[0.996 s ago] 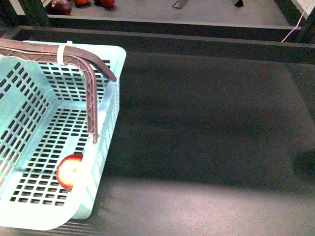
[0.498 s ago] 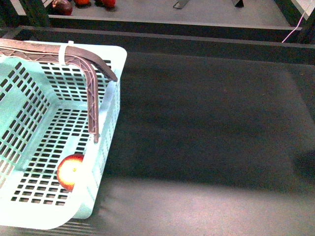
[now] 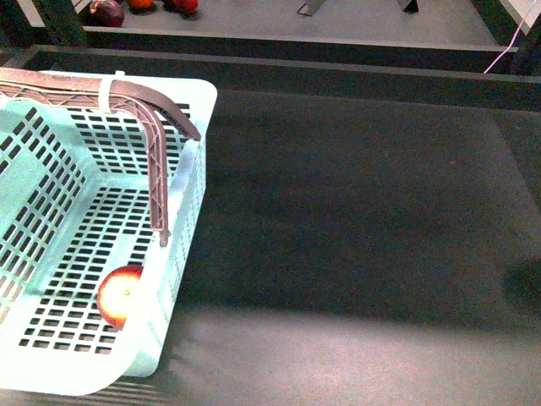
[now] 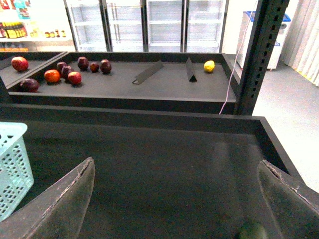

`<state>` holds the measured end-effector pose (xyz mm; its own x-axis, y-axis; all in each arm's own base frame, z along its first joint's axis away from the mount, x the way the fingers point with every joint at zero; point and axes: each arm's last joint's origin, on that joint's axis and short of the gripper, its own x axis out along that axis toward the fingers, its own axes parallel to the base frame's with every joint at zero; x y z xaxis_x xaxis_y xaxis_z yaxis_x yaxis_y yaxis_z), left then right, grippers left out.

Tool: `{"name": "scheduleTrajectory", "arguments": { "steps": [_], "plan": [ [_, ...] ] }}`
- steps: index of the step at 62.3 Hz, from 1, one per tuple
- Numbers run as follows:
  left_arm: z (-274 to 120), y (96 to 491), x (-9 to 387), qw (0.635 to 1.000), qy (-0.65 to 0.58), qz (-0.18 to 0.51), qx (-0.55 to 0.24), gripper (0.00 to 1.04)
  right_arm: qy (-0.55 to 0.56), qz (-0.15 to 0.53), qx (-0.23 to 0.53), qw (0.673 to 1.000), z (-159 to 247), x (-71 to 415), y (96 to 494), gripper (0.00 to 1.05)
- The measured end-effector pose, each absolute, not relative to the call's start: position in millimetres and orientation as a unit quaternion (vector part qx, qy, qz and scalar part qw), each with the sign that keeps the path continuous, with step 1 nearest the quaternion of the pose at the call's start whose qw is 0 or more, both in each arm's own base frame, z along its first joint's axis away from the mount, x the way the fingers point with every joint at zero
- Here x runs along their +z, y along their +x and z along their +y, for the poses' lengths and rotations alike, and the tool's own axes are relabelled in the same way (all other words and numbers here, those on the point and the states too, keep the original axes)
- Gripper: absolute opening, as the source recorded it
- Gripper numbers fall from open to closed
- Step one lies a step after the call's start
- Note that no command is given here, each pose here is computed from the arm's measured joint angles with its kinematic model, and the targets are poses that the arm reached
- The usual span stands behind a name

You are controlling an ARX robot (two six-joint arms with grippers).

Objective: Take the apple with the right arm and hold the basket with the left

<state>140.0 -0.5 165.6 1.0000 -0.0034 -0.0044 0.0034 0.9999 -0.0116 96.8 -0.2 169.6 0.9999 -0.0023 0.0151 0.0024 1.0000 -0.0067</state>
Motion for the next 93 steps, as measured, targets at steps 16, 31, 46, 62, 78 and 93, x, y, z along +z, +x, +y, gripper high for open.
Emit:
{"name": "scheduleTrajectory", "arguments": {
  "steps": [16,31,46,62,78,93],
  "plan": [
    [-0.4,125.6,170.6,1.0,-0.006,-0.005,-0.002,0.03,-0.003,-0.008,-0.001,1.0,-0.2,169.6,96.8,0.96],
    [-0.4,118.1,171.6,1.0,-0.006,-0.008,-0.002,0.03,-0.003,-0.008,-0.001,1.0,-0.2,169.6,96.8,0.96],
    [-0.4,112.3,171.6,1.0,-0.006,-0.008,-0.002,0.03,-0.003,-0.008,-0.001,1.0,-0.2,169.6,96.8,0.96],
    [-0.3,101.4,166.5,1.0,-0.005,0.01,-0.002,0.03,-0.003,-0.008,-0.001,1.0,-0.2,169.6,96.8,0.96],
    [-0.3,97.2,168.4,1.0,-0.005,-0.005,-0.002,0.03,-0.003,-0.008,-0.001,1.0,-0.2,169.6,96.8,0.96],
    [-0.3,97.2,168.4,1.0,-0.005,-0.005,-0.002,0.03,-0.003,-0.008,-0.001,1.0,-0.2,169.6,96.8,0.96]
  ]
}}
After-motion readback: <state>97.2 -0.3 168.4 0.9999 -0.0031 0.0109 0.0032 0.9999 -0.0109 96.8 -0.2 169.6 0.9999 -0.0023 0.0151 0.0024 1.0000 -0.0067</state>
